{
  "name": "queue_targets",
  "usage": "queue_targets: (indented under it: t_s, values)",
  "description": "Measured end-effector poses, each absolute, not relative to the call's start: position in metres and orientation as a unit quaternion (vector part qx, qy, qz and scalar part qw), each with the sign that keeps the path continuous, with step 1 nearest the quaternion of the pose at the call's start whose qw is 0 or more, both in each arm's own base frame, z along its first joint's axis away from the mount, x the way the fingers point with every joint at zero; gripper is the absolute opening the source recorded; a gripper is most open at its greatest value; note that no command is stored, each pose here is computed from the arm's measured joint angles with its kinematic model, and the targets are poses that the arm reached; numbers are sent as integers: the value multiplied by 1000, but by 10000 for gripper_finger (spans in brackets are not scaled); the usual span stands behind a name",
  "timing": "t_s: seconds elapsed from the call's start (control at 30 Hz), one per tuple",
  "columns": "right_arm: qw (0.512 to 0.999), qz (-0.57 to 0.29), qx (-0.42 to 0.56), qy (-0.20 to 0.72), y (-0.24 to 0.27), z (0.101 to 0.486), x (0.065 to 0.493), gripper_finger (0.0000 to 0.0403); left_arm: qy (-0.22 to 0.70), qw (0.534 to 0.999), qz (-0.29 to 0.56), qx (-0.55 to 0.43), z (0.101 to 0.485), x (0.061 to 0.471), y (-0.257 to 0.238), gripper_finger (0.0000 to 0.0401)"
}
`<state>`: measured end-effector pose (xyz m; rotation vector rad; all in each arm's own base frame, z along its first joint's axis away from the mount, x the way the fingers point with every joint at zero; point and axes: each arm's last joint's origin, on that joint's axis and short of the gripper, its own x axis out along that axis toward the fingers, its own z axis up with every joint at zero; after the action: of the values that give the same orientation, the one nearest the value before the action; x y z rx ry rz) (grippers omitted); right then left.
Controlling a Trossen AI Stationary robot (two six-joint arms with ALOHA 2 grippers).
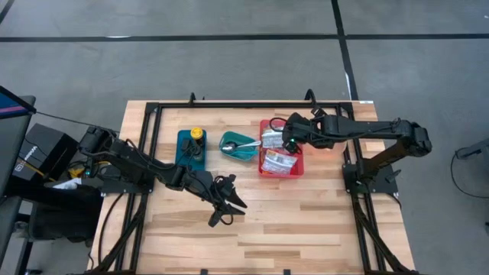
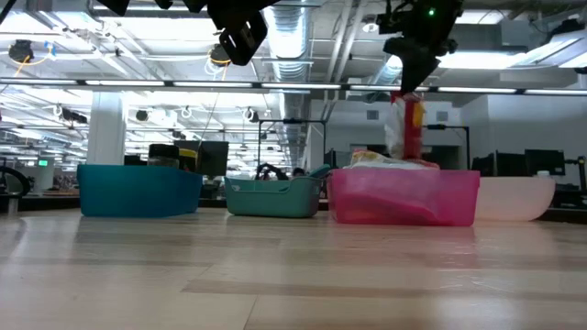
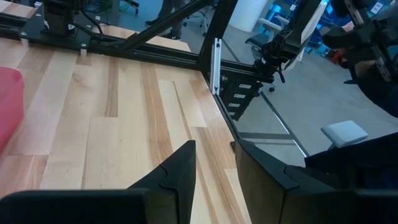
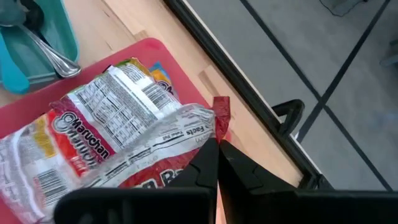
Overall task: Pick & Place Food Item
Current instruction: Put the red noodle pack into the red bin
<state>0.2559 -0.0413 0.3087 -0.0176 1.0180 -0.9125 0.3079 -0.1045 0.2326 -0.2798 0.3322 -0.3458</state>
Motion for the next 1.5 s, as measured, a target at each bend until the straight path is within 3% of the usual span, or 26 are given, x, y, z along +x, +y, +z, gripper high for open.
queue_targets:
  t_s: [0.63, 1.1, 1.5]
  values:
    - [767, -391, -20, 509, -43, 276, 288, 0, 164, 962, -171, -139, 233, 308, -105, 109]
    - [827, -302, 9, 475, -43, 271, 315, 0, 165, 961, -170, -139, 232, 308, -104, 109]
    - [823, -233, 17, 517, -41, 245, 332, 0, 166, 961, -170, -139, 232, 308, -105, 109]
